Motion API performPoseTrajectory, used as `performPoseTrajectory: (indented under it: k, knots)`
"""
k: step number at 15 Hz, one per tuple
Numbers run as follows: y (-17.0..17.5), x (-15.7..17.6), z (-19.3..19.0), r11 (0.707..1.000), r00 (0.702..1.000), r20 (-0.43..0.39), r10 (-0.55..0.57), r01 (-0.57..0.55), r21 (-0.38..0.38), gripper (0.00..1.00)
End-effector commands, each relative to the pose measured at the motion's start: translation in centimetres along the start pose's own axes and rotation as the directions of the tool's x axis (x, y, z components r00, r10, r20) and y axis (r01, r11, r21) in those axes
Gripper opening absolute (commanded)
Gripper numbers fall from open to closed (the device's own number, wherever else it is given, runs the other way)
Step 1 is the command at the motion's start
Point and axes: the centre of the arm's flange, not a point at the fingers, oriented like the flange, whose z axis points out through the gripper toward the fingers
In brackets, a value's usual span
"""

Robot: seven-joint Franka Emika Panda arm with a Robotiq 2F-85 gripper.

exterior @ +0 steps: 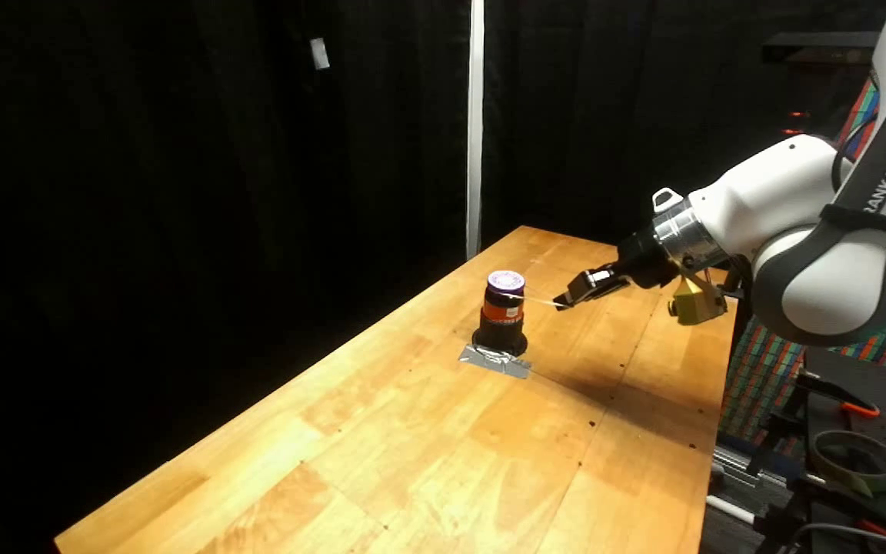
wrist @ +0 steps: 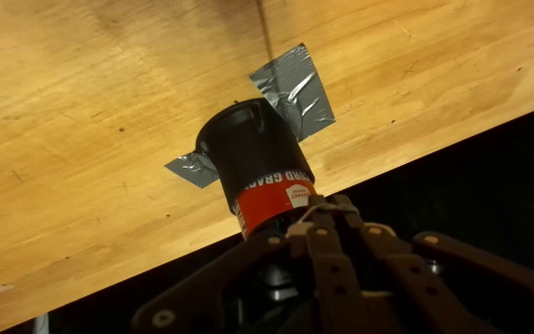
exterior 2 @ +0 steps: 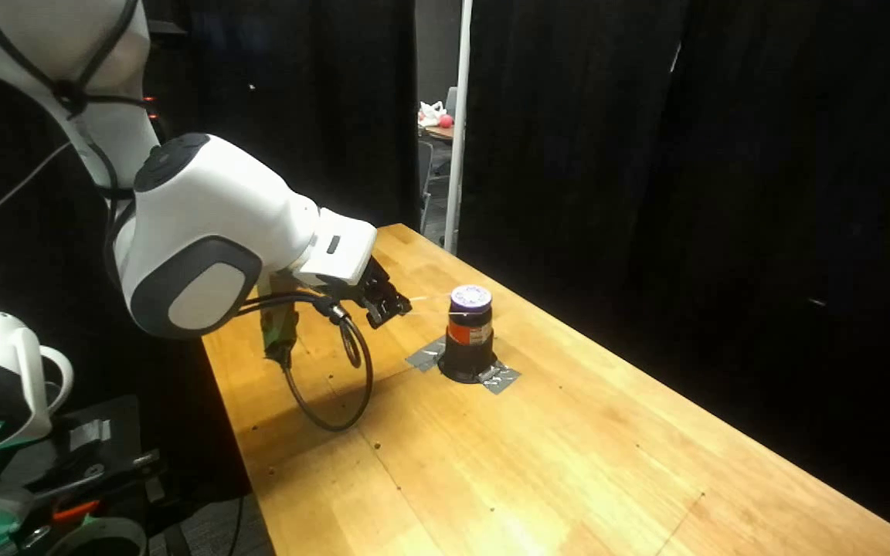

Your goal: Put a rubber band around the cup

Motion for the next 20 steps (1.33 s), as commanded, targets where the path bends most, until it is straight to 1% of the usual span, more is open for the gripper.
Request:
performPoseTrajectory:
  k: [1,5,7,13,15,17,20]
  knots:
    - [1.1,-2.6,-0.5,0.999,0.998,-0.05,-0.036,0.037,0.025,0.09]
    - [1.4,-3.8,-0.5,0.998,0.994,-0.104,-0.019,0.025,0.063,0.1]
    - [1.6,-4.1,-0.4,0.997,0.988,-0.154,-0.004,0.016,0.08,0.1]
    - [2.0,-4.9,-0.4,0.994,0.97,-0.244,0.017,0.011,0.111,0.1]
    - [2.0,-4.9,-0.2,0.993,0.965,-0.262,0.027,0.005,0.122,0.1]
    - [1.5,-4.0,0.1,0.991,0.96,-0.279,0.038,-0.001,0.132,0.1]
    - [1.3,-3.6,0.2,0.991,0.956,-0.288,0.049,-0.009,0.136,0.09]
